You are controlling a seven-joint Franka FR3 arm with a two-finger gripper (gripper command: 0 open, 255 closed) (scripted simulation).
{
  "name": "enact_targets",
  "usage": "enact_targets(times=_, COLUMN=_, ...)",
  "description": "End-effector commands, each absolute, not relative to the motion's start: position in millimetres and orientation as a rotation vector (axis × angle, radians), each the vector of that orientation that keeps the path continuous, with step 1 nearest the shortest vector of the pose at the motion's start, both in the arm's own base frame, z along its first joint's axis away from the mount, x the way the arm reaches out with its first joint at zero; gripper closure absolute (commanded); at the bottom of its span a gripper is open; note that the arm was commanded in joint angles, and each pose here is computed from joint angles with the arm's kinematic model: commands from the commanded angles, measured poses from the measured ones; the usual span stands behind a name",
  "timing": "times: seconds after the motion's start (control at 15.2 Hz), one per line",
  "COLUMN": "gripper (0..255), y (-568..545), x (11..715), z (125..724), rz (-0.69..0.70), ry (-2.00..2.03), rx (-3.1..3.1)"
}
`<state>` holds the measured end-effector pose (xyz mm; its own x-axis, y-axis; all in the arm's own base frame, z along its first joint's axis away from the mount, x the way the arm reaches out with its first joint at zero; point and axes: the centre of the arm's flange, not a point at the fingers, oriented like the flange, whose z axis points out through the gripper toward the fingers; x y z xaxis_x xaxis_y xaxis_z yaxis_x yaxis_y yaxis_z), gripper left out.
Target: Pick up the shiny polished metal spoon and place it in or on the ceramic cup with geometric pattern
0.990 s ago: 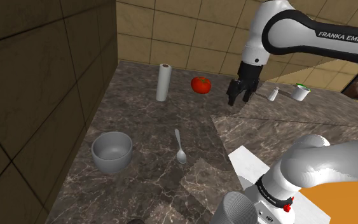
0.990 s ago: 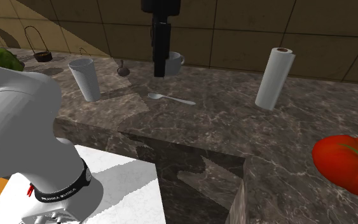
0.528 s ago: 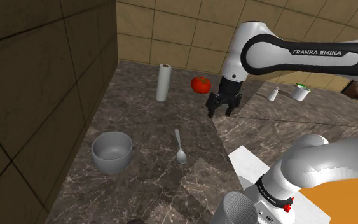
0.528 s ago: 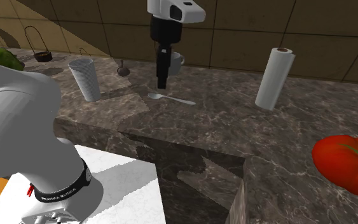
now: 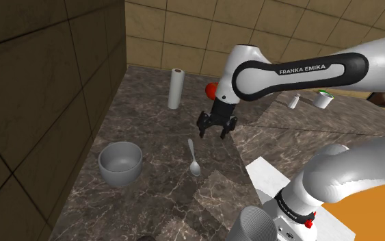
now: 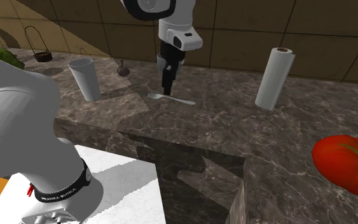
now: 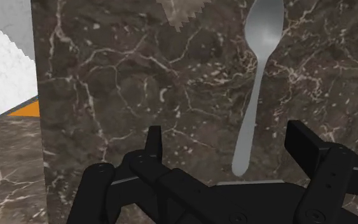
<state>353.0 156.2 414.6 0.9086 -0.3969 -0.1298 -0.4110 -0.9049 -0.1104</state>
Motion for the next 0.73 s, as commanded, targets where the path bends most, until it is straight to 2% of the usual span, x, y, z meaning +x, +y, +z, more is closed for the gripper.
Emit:
enact_targets(times=0.0, gripper=0, y=171.9, x=362.6, z=394.4, rz=0.152, ry=0.686, rx=-2.901)
enact_targets(times=0.66, gripper=0, y=200.6, x=375.8, z=335.6, rz=0.146, ry=0.766, rx=-2.854)
